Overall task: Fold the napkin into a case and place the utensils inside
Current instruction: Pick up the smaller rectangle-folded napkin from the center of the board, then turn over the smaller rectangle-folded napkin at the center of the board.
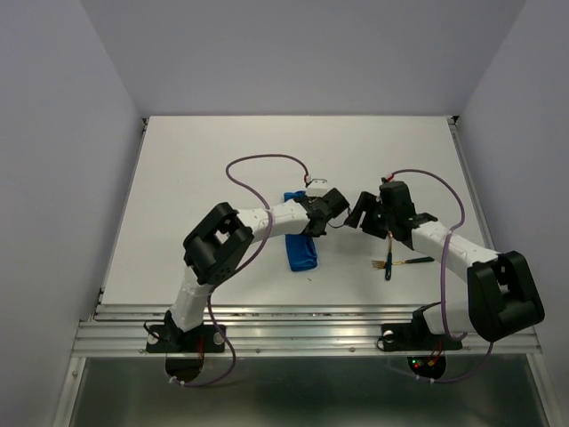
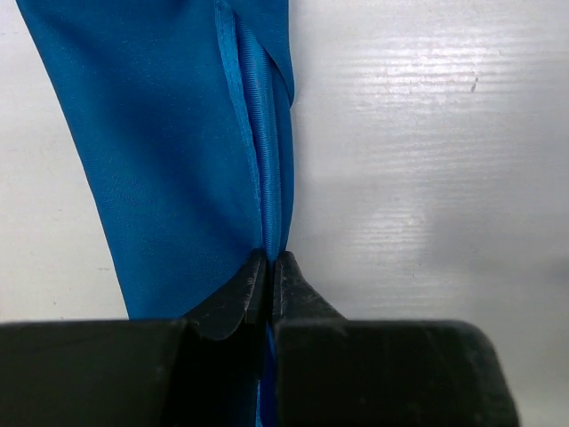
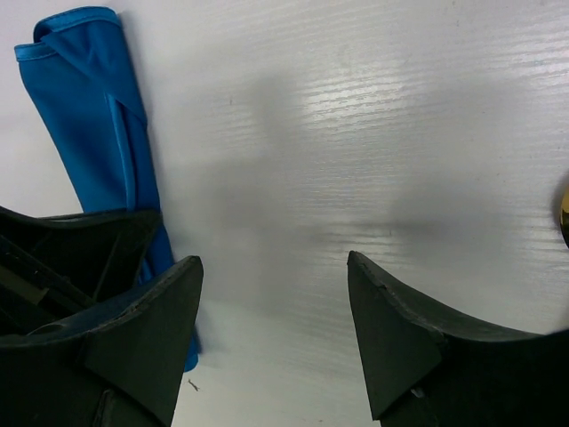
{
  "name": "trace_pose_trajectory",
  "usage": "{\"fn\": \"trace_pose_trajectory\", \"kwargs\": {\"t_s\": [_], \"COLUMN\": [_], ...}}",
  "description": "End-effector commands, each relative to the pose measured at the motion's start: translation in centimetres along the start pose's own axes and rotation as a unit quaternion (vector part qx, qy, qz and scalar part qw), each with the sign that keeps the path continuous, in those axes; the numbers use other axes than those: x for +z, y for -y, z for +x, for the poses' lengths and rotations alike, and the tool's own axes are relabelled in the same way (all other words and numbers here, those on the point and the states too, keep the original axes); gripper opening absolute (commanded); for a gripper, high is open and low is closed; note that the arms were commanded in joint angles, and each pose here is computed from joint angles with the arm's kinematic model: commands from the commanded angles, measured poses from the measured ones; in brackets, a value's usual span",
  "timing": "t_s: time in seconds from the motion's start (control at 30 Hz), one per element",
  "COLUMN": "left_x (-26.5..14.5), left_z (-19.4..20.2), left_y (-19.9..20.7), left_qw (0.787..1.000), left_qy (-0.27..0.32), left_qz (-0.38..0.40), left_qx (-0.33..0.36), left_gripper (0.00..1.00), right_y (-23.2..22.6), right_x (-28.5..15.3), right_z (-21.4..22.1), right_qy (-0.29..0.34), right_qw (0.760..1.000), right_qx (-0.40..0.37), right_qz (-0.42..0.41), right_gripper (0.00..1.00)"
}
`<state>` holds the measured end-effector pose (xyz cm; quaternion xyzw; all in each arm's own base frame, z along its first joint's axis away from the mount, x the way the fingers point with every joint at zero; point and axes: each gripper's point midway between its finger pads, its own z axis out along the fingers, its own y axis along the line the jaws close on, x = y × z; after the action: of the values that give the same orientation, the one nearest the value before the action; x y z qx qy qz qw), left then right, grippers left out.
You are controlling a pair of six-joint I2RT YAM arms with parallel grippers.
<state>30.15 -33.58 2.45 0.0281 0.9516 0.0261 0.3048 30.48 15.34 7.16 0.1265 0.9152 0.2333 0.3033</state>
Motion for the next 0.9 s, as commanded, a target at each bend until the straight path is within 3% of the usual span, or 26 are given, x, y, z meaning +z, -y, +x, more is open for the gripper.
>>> {"fn": "trace_pose_trajectory", "kwargs": {"t_s": [0.0, 0.13, 0.27, 0.4, 0.73, 0.87], "left_x": [-3.1, -6.3, -8.2, -10.3, -11.6, -11.0], "left_z": [-2.7, -3.5, -4.4, -4.1, -4.0, -3.6], "left_y": [3.3, 4.9, 5.9, 7.4, 8.0, 7.6], "left_qw": [0.988, 0.965, 0.945, 0.907, 0.834, 0.813], "left_qy": [0.025, 0.034, 0.048, 0.040, 0.028, 0.014], "left_qz": [0.151, 0.261, 0.323, 0.420, 0.552, 0.582], "left_qx": [0.001, -0.001, -0.001, 0.009, 0.006, 0.002], "left_gripper": [0.00, 0.00, 0.00, 0.00, 0.00, 0.00], "right_y": [-0.6, -0.5, -0.5, -0.7, -2.0, -2.6], "right_x": [-0.4, -0.3, -0.4, -0.6, -3.6, -4.7], "right_z": [-1.1, -1.1, -1.3, -1.5, -3.8, -4.7], "right_qy": [0.023, 0.023, 0.027, 0.032, 0.087, 0.102], "right_qw": [1.000, 1.000, 1.000, 0.999, 0.996, 0.994], "right_qx": [-0.004, -0.003, 0.000, 0.003, 0.006, 0.005], "right_qz": [-0.011, -0.008, -0.007, -0.008, -0.022, -0.026], "right_gripper": [0.72, 0.72, 0.72, 0.72, 0.72, 0.72]}}
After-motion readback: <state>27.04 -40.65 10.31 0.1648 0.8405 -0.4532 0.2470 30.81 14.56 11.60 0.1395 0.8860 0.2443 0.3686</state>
